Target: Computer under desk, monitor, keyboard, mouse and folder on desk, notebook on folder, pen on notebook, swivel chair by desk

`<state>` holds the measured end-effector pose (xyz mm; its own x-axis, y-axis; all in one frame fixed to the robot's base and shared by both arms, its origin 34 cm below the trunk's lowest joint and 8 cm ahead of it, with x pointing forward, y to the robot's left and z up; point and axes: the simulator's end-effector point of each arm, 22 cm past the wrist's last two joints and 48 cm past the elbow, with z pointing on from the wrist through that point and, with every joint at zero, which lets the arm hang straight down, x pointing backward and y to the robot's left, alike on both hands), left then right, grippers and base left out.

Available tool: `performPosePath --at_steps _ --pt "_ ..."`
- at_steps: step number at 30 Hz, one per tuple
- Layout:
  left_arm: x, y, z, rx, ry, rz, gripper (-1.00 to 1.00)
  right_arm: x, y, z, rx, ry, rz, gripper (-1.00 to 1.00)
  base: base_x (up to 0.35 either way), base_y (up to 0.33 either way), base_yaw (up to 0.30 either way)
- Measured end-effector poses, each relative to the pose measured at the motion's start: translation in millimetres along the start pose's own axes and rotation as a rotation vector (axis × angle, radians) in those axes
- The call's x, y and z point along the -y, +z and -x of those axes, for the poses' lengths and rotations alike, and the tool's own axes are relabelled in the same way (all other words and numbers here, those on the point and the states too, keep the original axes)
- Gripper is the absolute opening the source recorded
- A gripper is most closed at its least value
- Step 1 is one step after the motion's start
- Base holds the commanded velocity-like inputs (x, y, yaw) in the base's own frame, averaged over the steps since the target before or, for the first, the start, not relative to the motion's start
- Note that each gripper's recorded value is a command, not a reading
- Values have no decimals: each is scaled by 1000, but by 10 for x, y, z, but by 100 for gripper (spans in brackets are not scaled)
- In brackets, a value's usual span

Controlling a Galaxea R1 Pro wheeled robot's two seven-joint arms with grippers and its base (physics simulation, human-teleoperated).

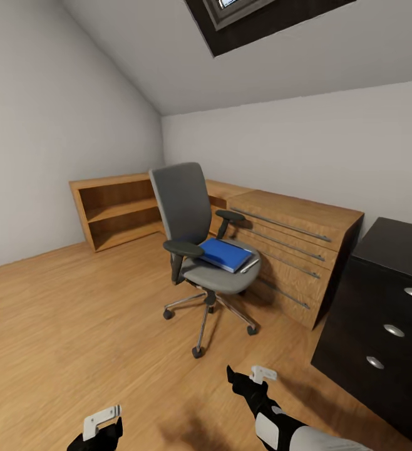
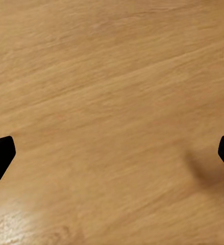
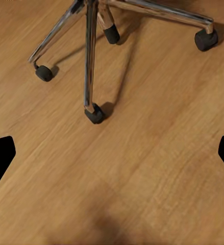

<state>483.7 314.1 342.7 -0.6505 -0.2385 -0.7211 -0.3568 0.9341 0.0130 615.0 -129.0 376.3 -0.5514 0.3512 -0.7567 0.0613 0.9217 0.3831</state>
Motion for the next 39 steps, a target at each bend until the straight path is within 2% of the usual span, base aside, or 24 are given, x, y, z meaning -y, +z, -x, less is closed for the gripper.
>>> performPosePath --at_steps 9,14,24,29,39 --pt "8 -104 175 5 -1 2 100 -104 -67 166 -3 -29 12 100 0 0 0" --pt "11 -161 171 -15 4 5 100 -136 -105 266 -3 -37 12 100 0 0 0" --pt "-19 -278 56 -78 22 15 100 -99 -201 613 68 -54 -4 100 0 0 0" --pt "-23 -339 96 -90 26 16 100 -129 -247 774 99 -60 -5 100 0 0 0" --pt "-19 -458 267 -91 25 19 100 -232 -326 967 105 -62 -2 100 0 0 0"
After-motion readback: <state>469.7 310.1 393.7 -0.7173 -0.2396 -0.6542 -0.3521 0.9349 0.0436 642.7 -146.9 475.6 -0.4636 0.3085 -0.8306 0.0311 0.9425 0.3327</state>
